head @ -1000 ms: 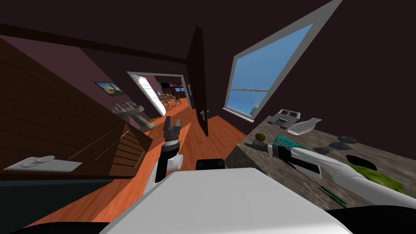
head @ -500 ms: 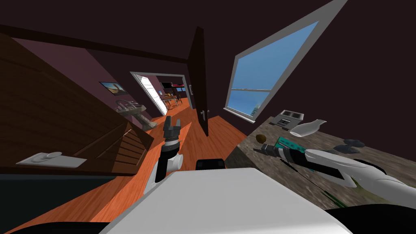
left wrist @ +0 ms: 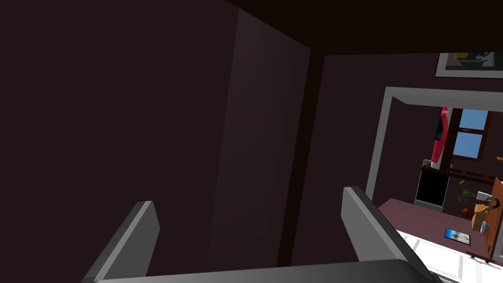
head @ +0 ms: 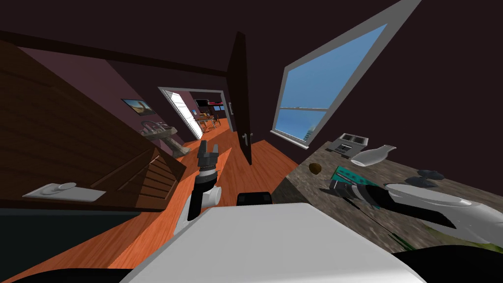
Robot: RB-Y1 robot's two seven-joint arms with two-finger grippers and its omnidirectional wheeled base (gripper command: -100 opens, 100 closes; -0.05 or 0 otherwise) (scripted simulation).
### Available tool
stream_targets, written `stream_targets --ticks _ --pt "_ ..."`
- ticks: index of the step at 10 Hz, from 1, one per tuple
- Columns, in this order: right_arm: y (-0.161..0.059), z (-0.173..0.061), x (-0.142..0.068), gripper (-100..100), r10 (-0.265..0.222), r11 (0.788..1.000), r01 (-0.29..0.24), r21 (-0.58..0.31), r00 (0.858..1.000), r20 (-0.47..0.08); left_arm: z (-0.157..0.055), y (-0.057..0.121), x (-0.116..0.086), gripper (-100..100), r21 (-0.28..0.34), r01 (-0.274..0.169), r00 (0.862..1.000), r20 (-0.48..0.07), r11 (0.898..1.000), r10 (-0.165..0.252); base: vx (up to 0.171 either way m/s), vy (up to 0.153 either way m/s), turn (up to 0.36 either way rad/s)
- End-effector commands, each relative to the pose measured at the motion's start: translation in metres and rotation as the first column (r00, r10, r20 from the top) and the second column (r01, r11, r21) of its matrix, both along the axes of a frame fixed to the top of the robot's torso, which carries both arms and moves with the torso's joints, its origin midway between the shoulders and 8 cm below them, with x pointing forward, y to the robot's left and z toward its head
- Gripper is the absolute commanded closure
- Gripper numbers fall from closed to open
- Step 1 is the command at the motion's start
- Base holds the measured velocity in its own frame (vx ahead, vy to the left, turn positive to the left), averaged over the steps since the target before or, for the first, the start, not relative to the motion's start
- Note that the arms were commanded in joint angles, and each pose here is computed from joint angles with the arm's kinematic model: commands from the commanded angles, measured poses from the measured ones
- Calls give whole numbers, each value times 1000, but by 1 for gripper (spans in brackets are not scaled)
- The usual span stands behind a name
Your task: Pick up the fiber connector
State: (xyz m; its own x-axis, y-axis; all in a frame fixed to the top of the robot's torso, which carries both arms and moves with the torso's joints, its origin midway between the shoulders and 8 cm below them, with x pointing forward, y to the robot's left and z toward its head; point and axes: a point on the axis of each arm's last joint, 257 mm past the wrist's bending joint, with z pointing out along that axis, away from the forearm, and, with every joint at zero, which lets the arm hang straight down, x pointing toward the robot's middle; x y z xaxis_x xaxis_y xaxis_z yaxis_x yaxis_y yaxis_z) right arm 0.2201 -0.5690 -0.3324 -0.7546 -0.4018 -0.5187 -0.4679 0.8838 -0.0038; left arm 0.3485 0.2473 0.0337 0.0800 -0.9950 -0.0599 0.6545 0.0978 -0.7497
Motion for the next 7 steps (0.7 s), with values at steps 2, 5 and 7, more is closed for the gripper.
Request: stream_targets --ticks 2,5,7 --pt "-42 -2 -42 -100 9 995 -19 -102 995 -102 0 0 0 0 0 0 1000 0 1000 0 -4 -26 -2" --pt "-70 -3 -76 -100 8 985 -39 -167 983 -184 0 0 0 0 0 0 1000 0 1000 0 -9 -16 -10" --pt "-87 -2 -101 -100 5 977 -56 -206 971 -241 0 0 0 0 0 0 1000 0 1000 0 -11 -13 -14"
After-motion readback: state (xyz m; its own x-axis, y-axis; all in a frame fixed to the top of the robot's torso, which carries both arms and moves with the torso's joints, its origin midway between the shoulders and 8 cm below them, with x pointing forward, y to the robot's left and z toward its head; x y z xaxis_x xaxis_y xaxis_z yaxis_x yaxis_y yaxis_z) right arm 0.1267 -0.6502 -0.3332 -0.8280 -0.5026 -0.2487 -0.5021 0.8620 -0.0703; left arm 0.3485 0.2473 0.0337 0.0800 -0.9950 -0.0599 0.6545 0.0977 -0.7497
